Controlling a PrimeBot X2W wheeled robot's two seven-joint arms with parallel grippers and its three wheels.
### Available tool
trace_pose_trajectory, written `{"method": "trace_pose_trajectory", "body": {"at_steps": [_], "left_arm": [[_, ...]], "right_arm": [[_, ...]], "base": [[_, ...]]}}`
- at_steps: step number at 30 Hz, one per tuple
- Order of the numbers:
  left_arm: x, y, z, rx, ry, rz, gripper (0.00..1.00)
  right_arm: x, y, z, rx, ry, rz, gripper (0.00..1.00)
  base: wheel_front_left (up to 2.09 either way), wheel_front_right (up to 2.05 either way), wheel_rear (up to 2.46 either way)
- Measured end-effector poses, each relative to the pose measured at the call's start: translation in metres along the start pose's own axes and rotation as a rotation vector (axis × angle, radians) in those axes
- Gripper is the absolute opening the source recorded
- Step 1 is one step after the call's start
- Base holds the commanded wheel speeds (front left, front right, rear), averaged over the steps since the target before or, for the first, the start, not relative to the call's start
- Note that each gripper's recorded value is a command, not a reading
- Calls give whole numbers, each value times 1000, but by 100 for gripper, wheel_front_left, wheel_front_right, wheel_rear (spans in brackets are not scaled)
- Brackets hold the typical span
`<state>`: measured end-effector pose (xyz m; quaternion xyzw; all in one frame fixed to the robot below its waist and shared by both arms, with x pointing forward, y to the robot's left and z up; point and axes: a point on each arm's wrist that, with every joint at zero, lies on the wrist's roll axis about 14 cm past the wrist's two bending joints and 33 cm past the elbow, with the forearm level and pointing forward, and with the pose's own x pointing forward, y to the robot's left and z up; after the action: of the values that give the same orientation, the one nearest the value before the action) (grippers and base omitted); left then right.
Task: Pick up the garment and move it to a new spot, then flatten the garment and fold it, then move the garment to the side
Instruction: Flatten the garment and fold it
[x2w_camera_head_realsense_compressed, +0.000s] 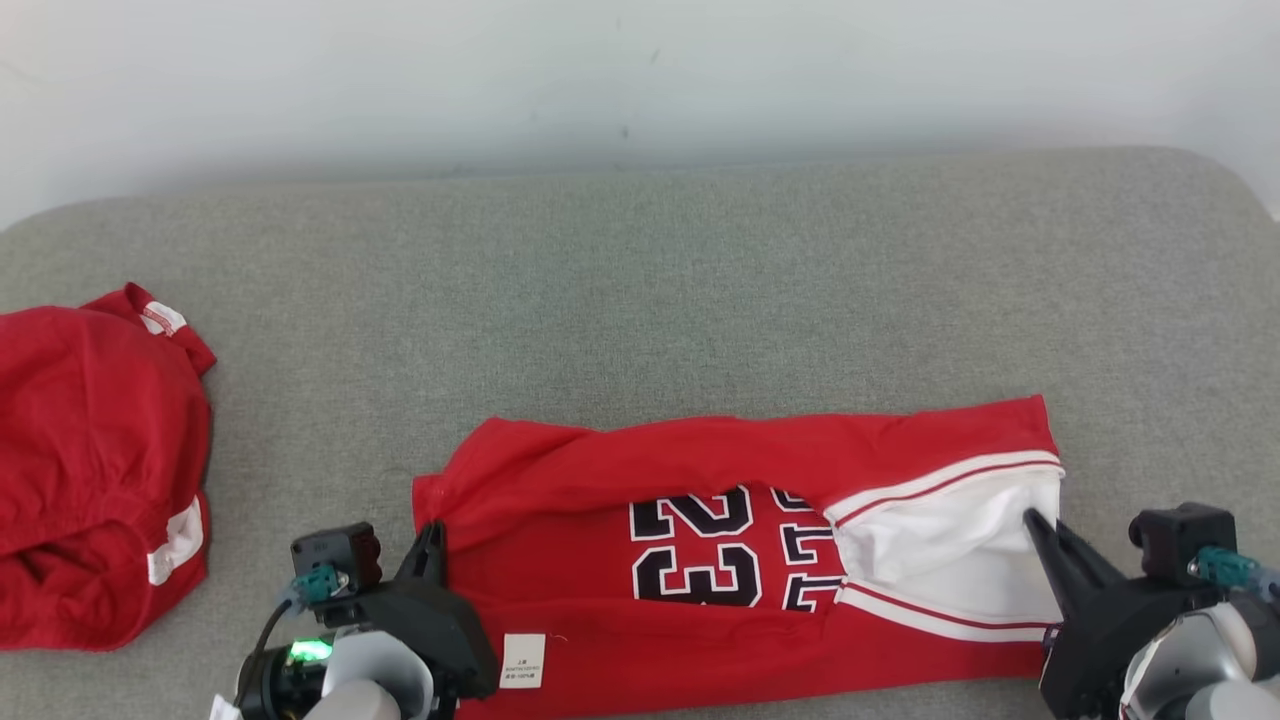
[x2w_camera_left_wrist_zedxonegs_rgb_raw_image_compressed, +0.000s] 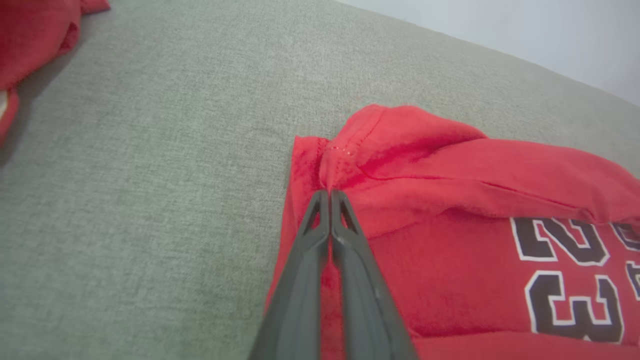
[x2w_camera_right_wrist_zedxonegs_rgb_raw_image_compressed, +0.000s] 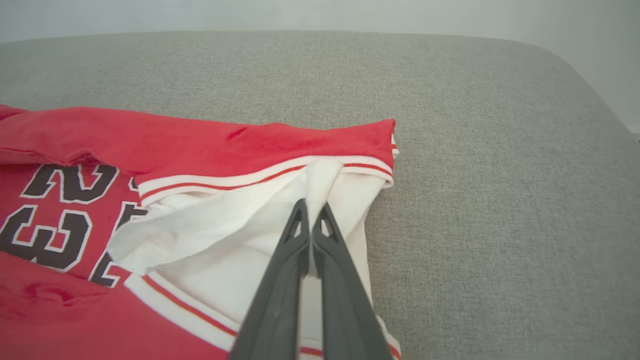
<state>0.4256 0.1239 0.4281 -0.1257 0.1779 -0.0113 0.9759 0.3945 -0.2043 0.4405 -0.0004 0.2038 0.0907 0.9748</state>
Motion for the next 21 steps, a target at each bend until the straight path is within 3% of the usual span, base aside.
{"method": "trace_pose_trajectory", "body": {"at_steps": [14,16,18,20,21], "left_arm": [[-23,5,-17,-32,35,27,0],[-26,6,-20,-35,45,30,1],[-27,8,-20,-33,45,32,16],[-28,7,-21,-33,49,31,17],[-28,8,-21,-35,50,31,22]], "right_arm": [[-14,8,-14,9,44,-10,0],[-14,9,-18,8,61,-7,15],[-15,9,-21,-1,77,-9,15],[-17,9,-24,1,94,-11,26],[-18,9,-26,2,97,-13,38]], "base": [[0,0,0],[0,0,0],[0,0,0],[0,0,0],[0,0,0]]}}
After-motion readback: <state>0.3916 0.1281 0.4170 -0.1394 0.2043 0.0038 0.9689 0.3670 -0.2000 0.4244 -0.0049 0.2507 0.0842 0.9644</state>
